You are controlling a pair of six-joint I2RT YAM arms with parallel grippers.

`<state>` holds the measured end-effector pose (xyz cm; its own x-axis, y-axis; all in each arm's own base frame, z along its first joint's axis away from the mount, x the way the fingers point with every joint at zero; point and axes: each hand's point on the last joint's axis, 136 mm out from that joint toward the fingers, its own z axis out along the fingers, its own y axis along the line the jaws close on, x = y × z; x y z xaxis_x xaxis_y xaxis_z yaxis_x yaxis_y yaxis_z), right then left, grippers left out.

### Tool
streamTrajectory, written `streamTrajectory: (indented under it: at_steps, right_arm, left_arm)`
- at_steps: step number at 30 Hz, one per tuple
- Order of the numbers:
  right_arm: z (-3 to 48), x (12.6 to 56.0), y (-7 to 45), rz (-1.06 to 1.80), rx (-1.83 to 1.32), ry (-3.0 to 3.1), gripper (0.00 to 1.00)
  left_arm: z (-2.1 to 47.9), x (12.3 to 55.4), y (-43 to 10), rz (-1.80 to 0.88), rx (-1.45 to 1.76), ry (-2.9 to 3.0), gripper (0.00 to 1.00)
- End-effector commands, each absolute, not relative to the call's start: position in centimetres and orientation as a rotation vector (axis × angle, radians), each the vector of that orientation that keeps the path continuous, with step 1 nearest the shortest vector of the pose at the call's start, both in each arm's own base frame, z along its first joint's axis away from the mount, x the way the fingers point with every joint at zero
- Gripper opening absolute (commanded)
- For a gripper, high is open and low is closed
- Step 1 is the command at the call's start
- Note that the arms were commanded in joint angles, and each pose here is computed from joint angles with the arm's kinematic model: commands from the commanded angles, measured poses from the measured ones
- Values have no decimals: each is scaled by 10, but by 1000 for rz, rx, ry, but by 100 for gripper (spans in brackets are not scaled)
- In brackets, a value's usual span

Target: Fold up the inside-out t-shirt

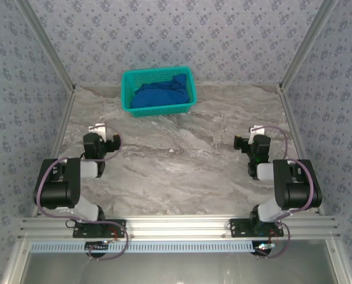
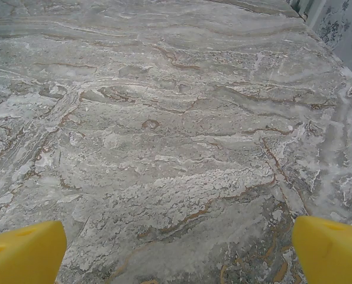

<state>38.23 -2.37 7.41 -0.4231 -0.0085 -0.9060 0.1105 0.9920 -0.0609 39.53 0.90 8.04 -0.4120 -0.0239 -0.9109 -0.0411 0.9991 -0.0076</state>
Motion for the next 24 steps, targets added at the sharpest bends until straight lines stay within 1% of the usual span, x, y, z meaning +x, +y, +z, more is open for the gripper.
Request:
streamTrajectory:
  at_steps: [1,22,24]
  right_arm:
    - [84,389,-26,-134,81,1973,100]
    - [84,389,-26,-128,82,1975,100]
    - [90,387,-35,-190,133,1959,100]
  left_arm:
    - [89,398,9,12,-35,1964,98]
    - [90,399,13,22,-59,1966,98]
    - [99,399,19,47,-98,1968,98]
